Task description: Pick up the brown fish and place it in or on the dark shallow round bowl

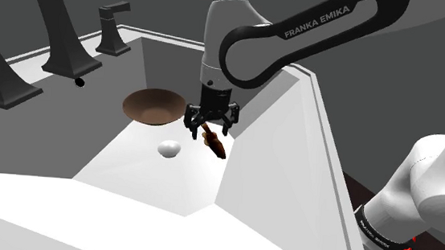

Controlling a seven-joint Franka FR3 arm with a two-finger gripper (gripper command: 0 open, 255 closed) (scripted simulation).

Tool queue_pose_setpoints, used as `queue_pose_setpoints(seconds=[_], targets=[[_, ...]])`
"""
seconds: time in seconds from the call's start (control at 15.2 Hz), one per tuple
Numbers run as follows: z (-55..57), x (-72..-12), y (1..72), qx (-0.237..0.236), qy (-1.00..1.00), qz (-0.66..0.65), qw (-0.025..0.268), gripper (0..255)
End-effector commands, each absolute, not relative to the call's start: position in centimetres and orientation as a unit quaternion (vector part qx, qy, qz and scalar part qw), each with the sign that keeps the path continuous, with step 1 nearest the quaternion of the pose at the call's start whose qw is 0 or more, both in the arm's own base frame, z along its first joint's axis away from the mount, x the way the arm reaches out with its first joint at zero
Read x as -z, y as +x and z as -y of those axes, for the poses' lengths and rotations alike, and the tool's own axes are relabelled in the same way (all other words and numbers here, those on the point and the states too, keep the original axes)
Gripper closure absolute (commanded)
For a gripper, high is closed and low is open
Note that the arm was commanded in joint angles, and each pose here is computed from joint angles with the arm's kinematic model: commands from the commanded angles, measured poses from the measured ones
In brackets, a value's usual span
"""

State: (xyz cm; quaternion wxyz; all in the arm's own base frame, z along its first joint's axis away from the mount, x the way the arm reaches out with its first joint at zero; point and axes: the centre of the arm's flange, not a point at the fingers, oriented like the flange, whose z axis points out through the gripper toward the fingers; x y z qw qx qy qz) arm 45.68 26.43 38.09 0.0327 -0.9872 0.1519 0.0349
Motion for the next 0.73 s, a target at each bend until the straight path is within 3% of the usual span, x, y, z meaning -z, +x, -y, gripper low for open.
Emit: queue_pose_setpoints(seconds=[0.0,0.07,0.13,0.66], targets=[[-26.42,-38.08,45.68,-0.035,-0.987,-0.152,0.033,0],[-26.43,-38.08,45.68,-0.035,-0.987,-0.152,0.033,0],[-26.43,-38.08,45.68,-0.035,-0.987,-0.152,0.033,255],[-26.42,-38.09,45.69,-0.035,-0.987,-0.152,0.033,255]])
